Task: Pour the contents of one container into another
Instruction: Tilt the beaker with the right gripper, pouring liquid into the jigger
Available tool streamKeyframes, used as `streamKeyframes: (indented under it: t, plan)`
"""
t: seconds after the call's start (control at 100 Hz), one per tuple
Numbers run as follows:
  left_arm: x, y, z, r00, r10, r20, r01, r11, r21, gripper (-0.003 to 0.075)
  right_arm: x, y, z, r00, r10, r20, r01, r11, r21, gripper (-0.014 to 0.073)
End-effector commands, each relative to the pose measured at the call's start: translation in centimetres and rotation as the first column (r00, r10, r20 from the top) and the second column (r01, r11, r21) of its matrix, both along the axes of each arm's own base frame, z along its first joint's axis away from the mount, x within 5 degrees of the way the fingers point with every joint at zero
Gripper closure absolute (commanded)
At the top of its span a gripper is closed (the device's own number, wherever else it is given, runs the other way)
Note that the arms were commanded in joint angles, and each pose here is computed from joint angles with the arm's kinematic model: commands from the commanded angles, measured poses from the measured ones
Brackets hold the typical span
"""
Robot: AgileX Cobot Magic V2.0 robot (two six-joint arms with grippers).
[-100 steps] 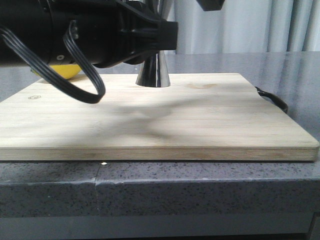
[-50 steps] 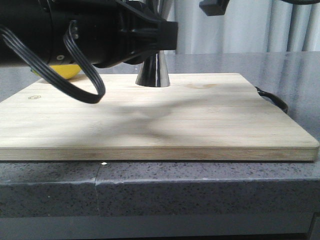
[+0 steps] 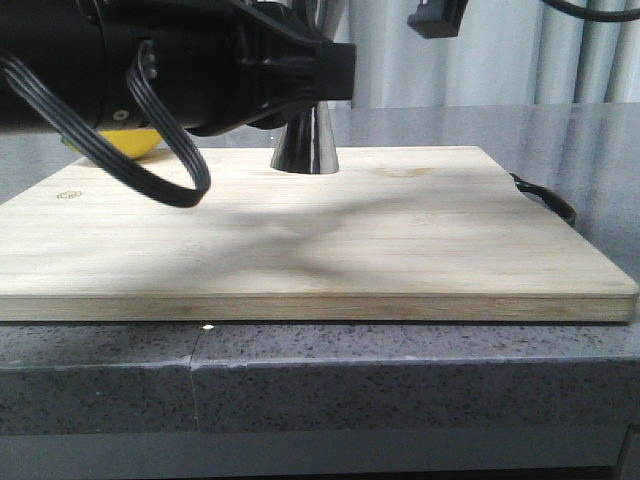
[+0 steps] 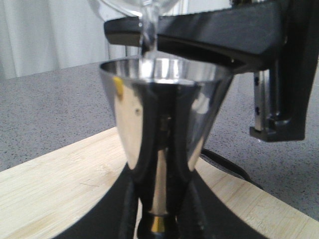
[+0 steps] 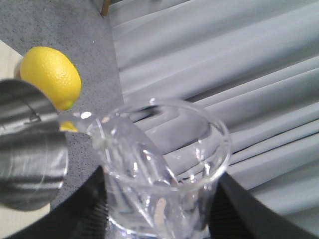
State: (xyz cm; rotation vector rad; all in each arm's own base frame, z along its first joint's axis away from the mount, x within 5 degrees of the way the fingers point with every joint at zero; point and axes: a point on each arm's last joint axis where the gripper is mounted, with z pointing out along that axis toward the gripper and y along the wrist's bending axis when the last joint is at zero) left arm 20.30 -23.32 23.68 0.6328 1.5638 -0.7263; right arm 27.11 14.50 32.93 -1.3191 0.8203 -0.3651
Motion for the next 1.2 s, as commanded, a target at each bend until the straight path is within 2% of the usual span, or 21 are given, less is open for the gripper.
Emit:
streamKeyframes:
  t: [0.0,0.24,0.56,1.19]
  plan:
    - [-0.08,0.14,2.84,0.995,0.007,0.099,0.005,0.993,-0.121,0.0739,-0.86,-0.13,2.97,0.992,0.024,0.121,-0.032,0.998,0.063,0.0445]
    - [-0.08,0.14,2.84,0.995,0.007,0.104,0.005,0.993,-0.116,0.074,-0.86,-0.13,2.97,0.992,0.024,0.123,-0.032,0.998,0.06,0.0445]
    - [-0.08,0.14,2.84,0.995,0.007,0.104,0.005,0.993,-0.116,0.074,-0.78,-0.19,2.86,0.984,0.01,0.177,-0.008,1.0,-0.011,0.0445]
    - [-0.04,0.17,2.84,0.995,0.012,0.101,0.0,0.993,-0.12,0.074,-0.78,-0.19,2.86,0.973,0.01,0.231,0.005,0.998,-0.065,0.0445]
